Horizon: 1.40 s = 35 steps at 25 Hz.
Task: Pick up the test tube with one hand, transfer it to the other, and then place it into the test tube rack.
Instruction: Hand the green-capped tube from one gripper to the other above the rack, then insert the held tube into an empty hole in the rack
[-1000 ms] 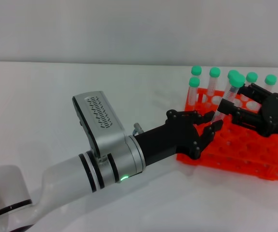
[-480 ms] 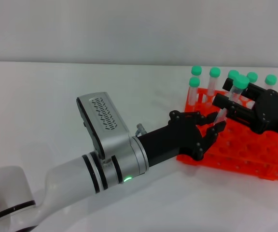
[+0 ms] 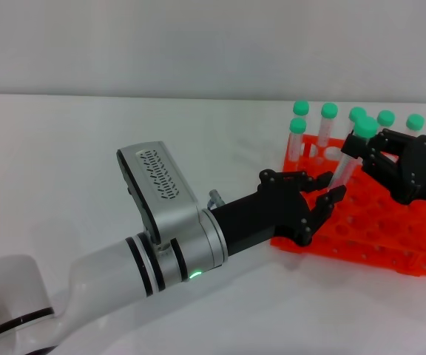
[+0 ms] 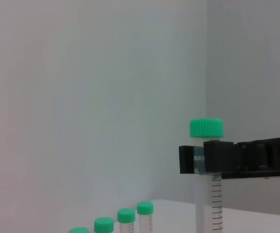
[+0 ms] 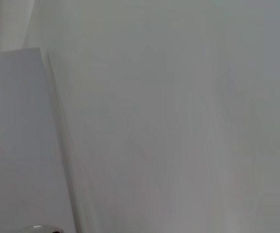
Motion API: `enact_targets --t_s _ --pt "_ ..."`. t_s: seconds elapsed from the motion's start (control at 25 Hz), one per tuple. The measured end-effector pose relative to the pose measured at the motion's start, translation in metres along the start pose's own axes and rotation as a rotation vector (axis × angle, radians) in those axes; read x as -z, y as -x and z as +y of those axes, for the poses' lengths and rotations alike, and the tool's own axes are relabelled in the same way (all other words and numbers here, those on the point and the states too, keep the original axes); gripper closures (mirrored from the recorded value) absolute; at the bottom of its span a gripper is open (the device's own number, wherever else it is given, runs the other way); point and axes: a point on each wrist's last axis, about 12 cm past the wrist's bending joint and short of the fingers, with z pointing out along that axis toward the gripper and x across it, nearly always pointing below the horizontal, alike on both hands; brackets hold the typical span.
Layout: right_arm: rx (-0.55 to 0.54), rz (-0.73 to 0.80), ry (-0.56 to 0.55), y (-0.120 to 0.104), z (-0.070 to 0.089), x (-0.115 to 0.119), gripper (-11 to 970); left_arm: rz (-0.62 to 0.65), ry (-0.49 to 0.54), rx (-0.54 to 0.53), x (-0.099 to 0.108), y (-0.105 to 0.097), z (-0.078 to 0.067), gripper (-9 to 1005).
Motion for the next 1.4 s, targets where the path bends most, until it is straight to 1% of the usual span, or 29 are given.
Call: enact_targets --t_s 0.12,0.48,0.8,1.0,1.24,1.32,1.4 --pt "0.017 0.001 0.000 0.000 0.000 0.001 749 0.000 0.000 0.000 0.000 0.000 0.000 720" --pt "0.026 0.004 0.002 0.000 0.000 0.001 750 0.006 0.006 -0.020 -0.001 -0.001 0.000 714" --pt "0.025 0.002 0.005 0.000 0.001 0.002 750 -0.023 0.087 -0.035 0.006 -0.003 0.000 708" --pt "0.025 0.002 0.006 0.000 0.001 0.002 750 -0.021 0.099 -0.054 0.007 -0.005 0.000 705" --pt "0.029 -0.006 0.000 0.001 0.000 0.002 751 0.005 0.114 -0.047 0.008 -0.009 -0.001 474" --pt "0.039 -0.013 -0.013 0.002 -0.002 0.003 751 0.004 0.141 -0.045 0.013 -0.012 -0.001 283" --pt "0.059 -0.013 -0.034 0.004 -0.005 0.004 751 -0.002 0.184 -0.061 0.021 -0.016 -0.002 283"
